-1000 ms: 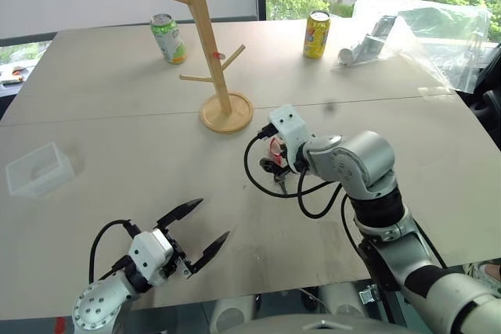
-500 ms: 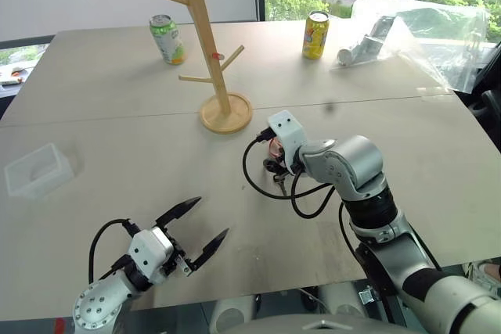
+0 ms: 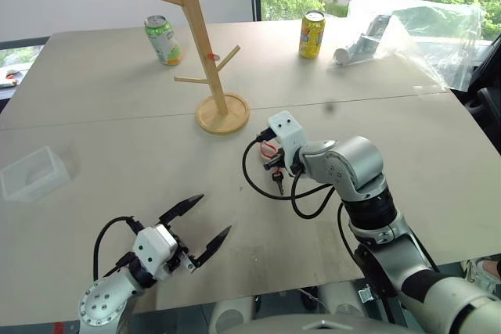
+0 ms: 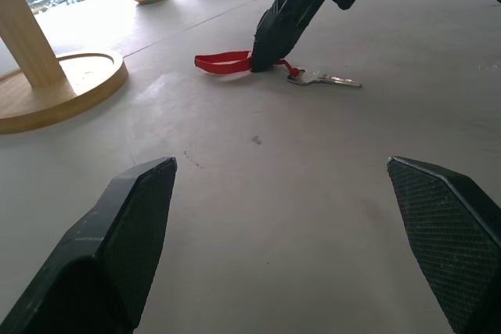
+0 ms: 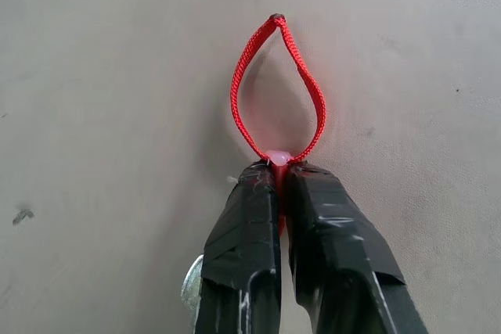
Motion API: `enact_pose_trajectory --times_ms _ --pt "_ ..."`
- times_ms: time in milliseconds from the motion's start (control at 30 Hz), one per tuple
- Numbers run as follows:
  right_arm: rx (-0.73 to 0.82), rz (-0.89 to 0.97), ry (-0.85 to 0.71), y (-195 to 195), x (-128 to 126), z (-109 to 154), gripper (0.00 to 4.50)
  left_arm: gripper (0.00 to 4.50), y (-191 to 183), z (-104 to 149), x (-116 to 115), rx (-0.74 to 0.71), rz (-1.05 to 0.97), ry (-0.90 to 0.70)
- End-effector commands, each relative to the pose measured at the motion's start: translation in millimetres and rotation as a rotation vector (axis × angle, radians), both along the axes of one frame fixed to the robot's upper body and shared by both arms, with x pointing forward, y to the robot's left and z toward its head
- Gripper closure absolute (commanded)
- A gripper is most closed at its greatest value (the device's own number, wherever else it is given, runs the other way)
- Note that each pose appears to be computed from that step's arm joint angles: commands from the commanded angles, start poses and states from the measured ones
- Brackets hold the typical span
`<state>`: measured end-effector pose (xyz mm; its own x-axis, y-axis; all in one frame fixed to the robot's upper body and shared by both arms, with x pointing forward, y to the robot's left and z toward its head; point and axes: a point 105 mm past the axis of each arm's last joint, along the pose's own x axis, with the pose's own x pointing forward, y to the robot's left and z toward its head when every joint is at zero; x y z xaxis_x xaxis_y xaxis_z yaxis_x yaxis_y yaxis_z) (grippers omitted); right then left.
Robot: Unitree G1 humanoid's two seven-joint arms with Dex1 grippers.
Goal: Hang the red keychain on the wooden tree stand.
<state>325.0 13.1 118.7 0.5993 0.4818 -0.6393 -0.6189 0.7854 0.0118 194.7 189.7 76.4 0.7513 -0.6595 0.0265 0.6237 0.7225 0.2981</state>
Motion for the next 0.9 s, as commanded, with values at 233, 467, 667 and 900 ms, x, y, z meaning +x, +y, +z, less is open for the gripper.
enact_pose_trajectory --times_ms 233,467,667,900 --pt "0.256 0.277 -0.762 24 4 132 4.43 0.0 -37 124 40 -0.273 0.062 -0.233" --pt "0.373 0.395 -0.957 38 -7 167 4.43 0.0 -59 196 58 -0.398 0.081 -0.248" --pt "0.379 0.424 -0.994 46 -3 172 4.43 0.0 -50 201 59 -0.423 0.164 -0.184" --pt "0.381 0.433 -0.996 51 4 173 4.43 0.0 -33 179 59 -0.38 0.259 -0.086"
